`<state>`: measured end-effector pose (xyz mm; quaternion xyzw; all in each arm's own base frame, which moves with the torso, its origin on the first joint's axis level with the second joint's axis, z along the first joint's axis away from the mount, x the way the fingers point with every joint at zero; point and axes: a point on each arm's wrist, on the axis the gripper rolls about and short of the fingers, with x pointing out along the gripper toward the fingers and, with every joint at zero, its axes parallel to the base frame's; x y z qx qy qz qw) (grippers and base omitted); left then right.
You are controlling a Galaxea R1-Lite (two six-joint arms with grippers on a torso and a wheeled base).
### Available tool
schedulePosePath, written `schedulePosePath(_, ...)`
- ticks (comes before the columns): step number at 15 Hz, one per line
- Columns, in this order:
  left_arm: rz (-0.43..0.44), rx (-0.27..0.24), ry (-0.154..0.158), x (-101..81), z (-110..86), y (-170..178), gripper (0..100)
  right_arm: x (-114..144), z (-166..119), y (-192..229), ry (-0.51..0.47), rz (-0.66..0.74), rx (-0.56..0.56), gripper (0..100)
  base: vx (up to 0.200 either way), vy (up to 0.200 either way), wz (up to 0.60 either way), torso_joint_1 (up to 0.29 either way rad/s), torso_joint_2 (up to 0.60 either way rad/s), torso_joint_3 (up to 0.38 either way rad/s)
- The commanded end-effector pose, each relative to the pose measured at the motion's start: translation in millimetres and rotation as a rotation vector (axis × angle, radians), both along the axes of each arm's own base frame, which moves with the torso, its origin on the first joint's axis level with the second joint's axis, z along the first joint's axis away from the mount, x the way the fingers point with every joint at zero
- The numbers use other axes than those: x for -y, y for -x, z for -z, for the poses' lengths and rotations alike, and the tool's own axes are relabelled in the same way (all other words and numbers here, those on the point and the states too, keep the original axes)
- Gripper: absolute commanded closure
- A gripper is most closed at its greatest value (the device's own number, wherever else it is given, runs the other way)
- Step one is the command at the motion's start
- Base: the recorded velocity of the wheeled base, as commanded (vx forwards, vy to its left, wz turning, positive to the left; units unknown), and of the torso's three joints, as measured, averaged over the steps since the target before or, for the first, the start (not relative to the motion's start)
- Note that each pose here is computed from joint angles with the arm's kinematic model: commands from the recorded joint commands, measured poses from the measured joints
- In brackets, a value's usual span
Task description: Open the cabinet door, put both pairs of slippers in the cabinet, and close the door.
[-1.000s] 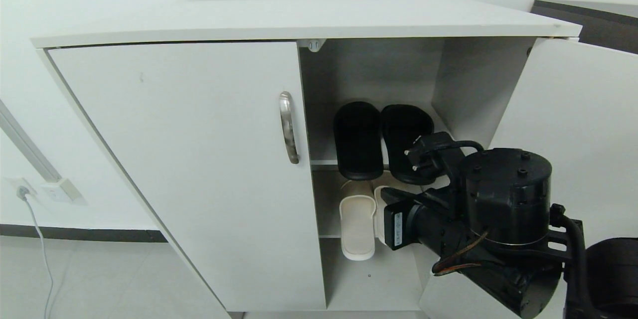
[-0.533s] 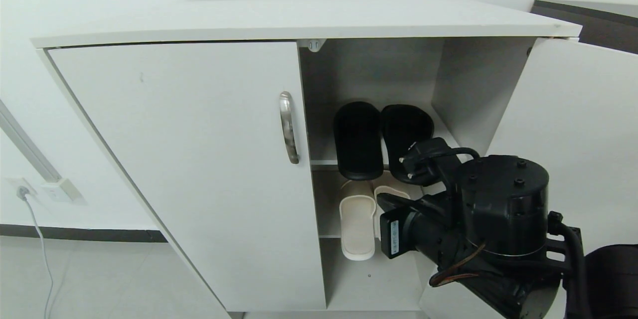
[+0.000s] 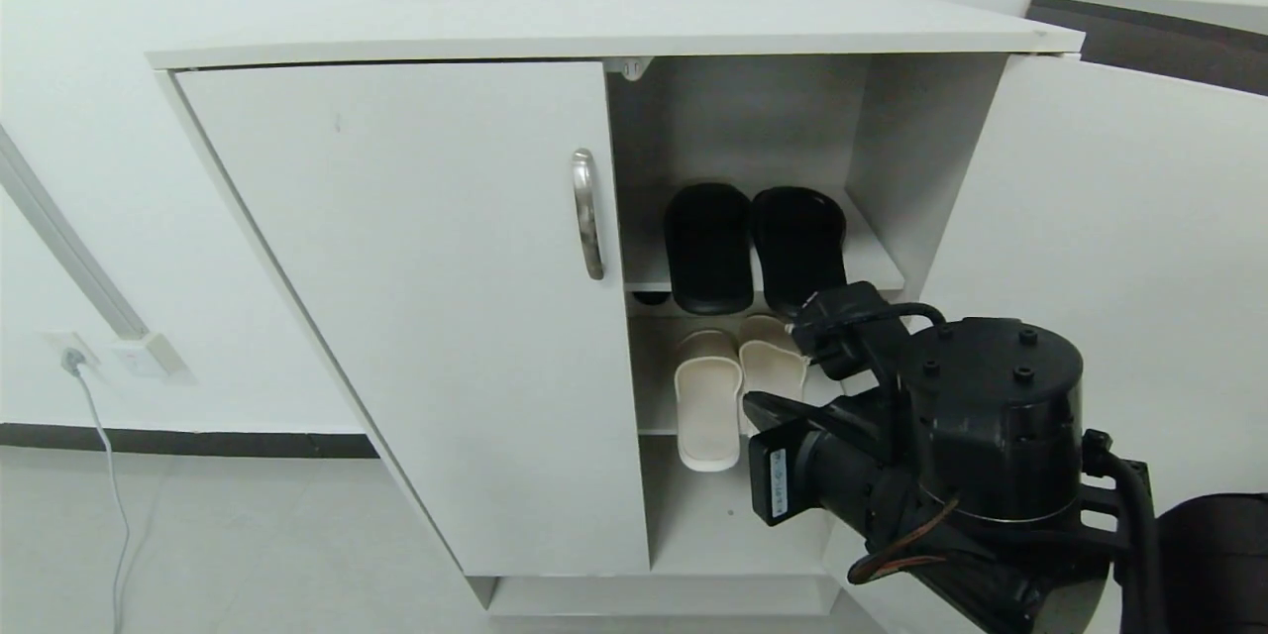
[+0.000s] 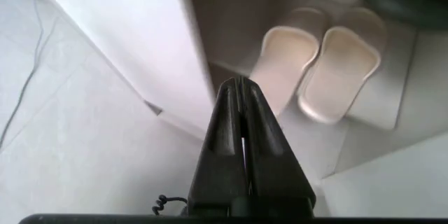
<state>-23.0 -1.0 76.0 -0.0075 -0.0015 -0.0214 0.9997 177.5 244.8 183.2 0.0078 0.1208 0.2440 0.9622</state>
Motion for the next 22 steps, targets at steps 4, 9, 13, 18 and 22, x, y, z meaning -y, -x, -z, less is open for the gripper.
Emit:
schedulePosePath(4,0.000,0.000,0.000,0.0,0.0,-0.1,100,-0.3,2.8,0.0,0.008,0.000,-0.005,100,-0.200,0.000,0.00,0.000,0.00,0.001)
schedulePosePath(9,0.000,0.000,0.000,0.0,0.0,-0.1,100,0.5,7.5,-0.9,0.019,-0.002,-0.017,100,-0.200,0.000,0.00,0.002,0.00,0.006)
schedulePosePath(13,0.000,0.000,0.000,0.0,0.0,-0.1,100,1.3,16.0,-3.2,0.058,0.001,-0.026,100,-0.050,0.000,0.00,-0.001,0.00,0.001)
schedulePosePath(18,-0.001,0.000,0.000,0.0,0.0,-0.1,100,1.9,17.6,-2.7,0.065,0.001,-0.028,100,0.000,0.000,0.00,0.000,0.00,0.000)
schedulePosePath(22,-0.001,0.000,0.002,0.0,0.0,-0.1,100,1.2,20.7,-3.2,0.074,0.000,-0.034,100,0.000,0.000,0.00,0.000,0.00,0.000)
